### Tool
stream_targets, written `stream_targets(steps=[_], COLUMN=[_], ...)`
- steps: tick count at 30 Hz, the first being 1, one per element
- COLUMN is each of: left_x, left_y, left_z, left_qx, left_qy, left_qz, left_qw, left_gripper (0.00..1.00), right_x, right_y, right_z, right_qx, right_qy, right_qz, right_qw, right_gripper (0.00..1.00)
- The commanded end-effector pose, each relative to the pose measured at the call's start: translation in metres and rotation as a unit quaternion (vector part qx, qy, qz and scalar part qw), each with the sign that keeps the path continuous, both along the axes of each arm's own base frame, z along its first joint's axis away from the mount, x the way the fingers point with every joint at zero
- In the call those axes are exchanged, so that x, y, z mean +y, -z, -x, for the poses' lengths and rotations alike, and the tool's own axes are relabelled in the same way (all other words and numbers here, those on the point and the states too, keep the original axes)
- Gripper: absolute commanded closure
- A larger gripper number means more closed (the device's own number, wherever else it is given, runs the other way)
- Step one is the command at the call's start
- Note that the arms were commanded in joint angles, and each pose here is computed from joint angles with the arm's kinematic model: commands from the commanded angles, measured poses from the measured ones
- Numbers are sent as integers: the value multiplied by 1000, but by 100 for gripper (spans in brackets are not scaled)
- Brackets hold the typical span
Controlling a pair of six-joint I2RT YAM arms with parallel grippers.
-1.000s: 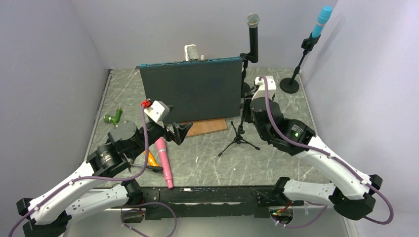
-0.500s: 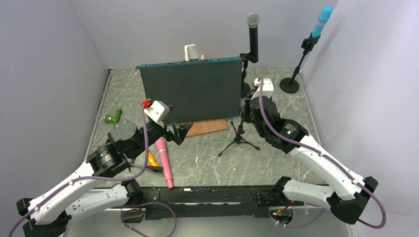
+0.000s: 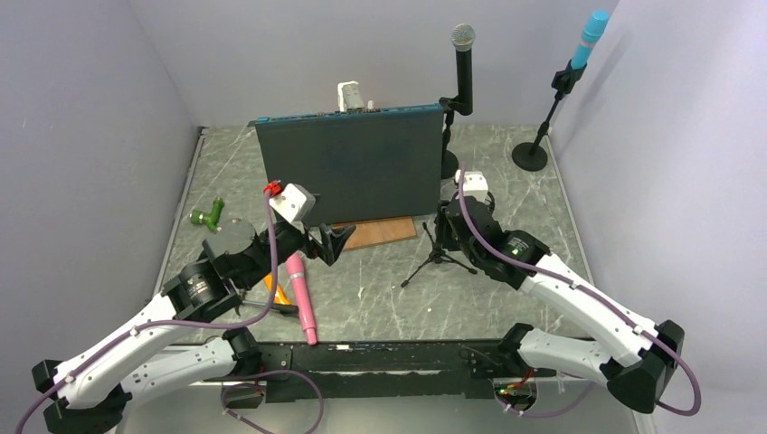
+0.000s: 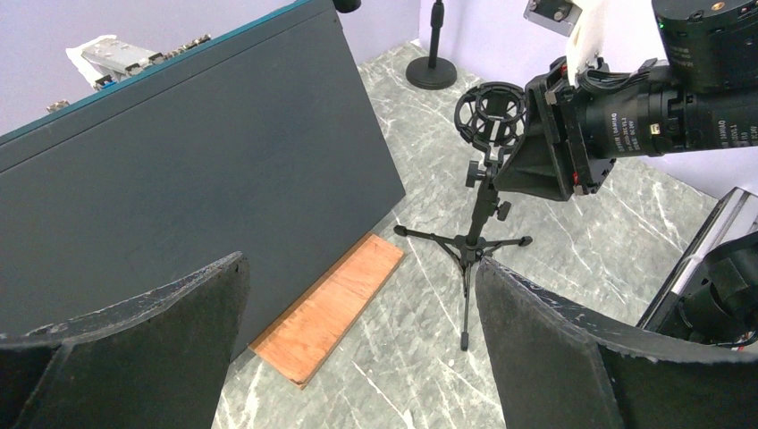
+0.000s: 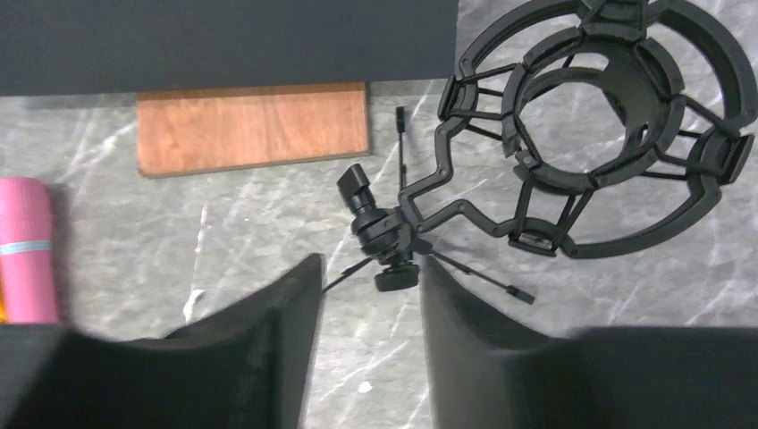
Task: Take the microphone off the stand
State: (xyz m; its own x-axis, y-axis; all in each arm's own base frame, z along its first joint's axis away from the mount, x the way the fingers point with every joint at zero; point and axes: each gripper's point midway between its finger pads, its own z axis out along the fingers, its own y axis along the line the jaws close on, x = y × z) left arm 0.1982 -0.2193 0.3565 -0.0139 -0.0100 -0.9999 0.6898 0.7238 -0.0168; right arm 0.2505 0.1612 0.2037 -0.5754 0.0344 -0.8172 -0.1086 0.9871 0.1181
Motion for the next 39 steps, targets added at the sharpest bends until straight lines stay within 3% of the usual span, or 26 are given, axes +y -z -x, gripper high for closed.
stream_targets(steps=[1, 5, 9, 13, 19, 25, 30, 39], left_x=[-3, -2, -3, -4, -5, -5, -5, -3], left_y=[-14, -16, -17, -16, -13, -10, -11, -14], left_z=[2, 3, 4, 4, 2, 0, 1, 4], left_qx=[-14, -14, -15, -13, -11, -10, -10, -12], left_qy=[8, 9, 11, 14, 13, 8, 9, 12], left_qz=[18, 21, 23, 22, 18, 13, 17, 28], left_qw=[1000, 1000, 1000, 1000, 1000, 1000, 1000, 999], left_gripper=[1, 1, 1, 1, 1, 1, 1, 0], right_x=[2, 2, 11, 3, 3, 0, 2, -3], right_y=[-21, -8, 16, 39, 41, 31, 39, 55], right_z=[5, 12, 15, 12, -5, -24, -31, -31], right_qx=[-21, -21, -39, -83, -137, -184, -180, -161], right_qy=[-7, -7, -17, 17, 42, 76, 91, 113], right_qz=[-42, -67, -104, -74, -50, -36, -12, 0], right_qw=[999, 998, 994, 994, 988, 979, 979, 981], right_gripper=[43, 18, 17, 18, 31, 36, 49, 61])
